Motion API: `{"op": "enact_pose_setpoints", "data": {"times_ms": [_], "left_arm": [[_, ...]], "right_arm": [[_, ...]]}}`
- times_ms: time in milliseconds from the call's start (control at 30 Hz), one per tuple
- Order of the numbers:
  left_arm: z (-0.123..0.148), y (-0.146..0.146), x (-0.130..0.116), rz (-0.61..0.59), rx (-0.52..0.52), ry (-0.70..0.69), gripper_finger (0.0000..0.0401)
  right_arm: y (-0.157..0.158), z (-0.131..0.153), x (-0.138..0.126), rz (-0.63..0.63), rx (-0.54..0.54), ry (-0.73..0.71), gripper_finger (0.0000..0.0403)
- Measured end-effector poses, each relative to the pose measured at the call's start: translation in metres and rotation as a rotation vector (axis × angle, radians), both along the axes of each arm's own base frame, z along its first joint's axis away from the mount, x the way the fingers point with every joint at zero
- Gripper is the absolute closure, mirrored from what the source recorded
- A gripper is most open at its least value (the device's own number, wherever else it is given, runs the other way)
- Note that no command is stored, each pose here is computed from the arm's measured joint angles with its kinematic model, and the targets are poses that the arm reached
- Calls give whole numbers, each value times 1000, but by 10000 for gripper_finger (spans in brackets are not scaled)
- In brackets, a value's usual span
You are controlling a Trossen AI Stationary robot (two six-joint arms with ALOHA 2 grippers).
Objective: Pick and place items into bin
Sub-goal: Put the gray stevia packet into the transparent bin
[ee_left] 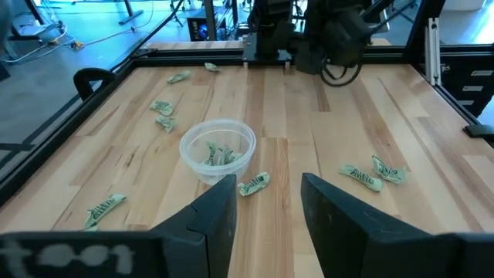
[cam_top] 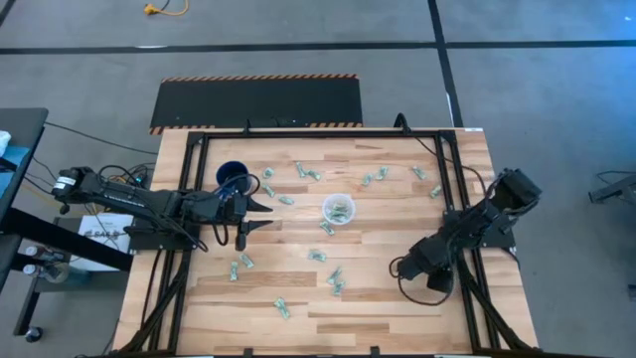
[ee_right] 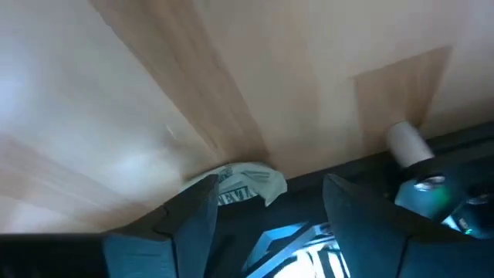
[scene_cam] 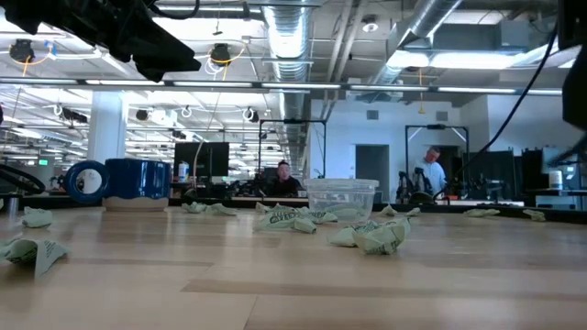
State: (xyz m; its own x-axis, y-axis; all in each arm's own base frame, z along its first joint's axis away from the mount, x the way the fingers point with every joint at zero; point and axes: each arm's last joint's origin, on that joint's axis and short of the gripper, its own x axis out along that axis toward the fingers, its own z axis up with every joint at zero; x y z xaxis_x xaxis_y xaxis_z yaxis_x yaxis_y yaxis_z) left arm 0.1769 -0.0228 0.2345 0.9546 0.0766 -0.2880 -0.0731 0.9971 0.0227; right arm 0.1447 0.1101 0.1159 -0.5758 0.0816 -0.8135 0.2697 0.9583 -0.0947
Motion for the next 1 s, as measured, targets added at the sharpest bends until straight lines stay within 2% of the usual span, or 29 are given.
{"op": "enact_pose_setpoints", "data": {"times_ms": [167, 300, 733, 1000], "left_arm": [[0, 0, 0, 0, 0, 0, 264], [0, 0, 0, 0, 0, 0, 264], [0, 0, 0, 0, -1, -1, 264], [0, 0, 0, 1, -1, -1, 264]], "right_arm": [[2, -12, 1, 13, 24, 72, 178], [3, -18, 2, 5, 20, 105, 197], [11, -9, 16, 9, 34, 24, 353], [15, 2, 39, -27, 30, -70, 381]]}}
